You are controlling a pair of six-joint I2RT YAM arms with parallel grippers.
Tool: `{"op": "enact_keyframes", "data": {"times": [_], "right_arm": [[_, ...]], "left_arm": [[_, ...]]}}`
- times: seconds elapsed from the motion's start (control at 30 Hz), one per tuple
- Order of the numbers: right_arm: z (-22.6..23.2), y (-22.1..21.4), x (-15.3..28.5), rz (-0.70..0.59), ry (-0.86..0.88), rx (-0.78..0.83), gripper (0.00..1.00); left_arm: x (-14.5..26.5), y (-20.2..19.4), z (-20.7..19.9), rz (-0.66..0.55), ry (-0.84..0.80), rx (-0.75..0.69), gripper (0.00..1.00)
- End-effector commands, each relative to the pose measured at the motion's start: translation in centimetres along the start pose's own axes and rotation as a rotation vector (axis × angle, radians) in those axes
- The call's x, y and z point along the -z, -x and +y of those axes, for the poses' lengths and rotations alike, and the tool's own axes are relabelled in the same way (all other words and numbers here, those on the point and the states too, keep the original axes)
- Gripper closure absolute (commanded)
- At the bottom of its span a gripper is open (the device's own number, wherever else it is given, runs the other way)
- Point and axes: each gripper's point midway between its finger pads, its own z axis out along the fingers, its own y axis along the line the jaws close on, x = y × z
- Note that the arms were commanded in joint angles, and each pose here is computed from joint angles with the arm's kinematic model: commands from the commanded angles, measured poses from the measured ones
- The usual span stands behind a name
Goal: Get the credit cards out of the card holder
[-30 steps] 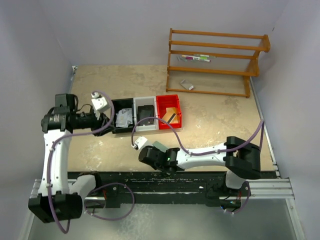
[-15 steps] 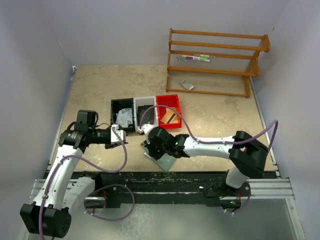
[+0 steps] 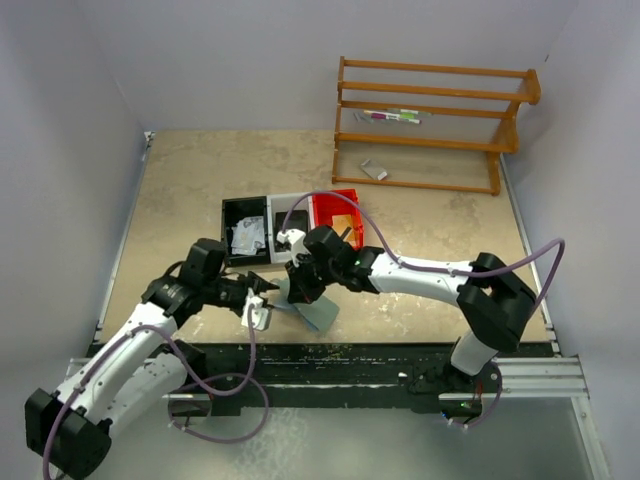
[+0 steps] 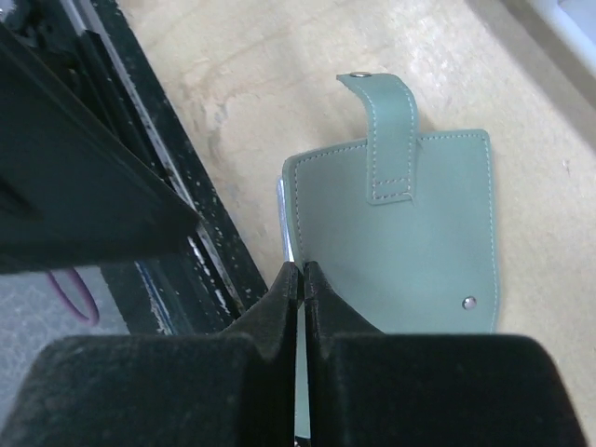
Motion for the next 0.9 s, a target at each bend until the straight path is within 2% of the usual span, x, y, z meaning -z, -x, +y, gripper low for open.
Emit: {"op": "enact_keyframes", "data": {"times": [0.0, 0.1, 0.27, 0.6, 0.67, 0.83, 0.87], "right_arm": [[1.9, 2.8, 0.3, -0.045, 0.105, 0.025, 1.00], [1.3, 3.0, 0.4, -0.048, 0.105, 0.019, 1.00], [1.0, 3.0, 0.7, -0.050, 0.110, 0.015, 1.00], [0.8, 2.4, 1.0, -0.039, 0.125, 0.021, 1.00], [0.9, 2.5, 1.1, -0.044, 0.134, 0.022, 1.00], [1.1, 3.2, 1.5, -0.071, 0.143, 0.015, 1.00], [1.0, 3.2, 1.6, -0.077, 0.141, 0.011, 0.94]], "left_arm": [[-2.3, -0.6, 1.2, 0.029, -0.017, -0.161, 0.51], [-3.8, -1.2, 2.1, 0.064, -0.001, -0.222, 0.52], [-4.7, -3.2, 1.6, 0.125, -0.042, -0.227, 0.63], [-4.4, -4.7, 2.0, 0.203, -0.006, -0.203, 0.69], [-4.5, -5.2, 1.8, 0.212, -0.010, -0.195, 0.76], [-4.7, -4.8, 1.3, 0.193, -0.031, -0.107, 1.00], [-4.7, -4.4, 1.2, 0.183, -0.046, -0.089, 1.00]]}}
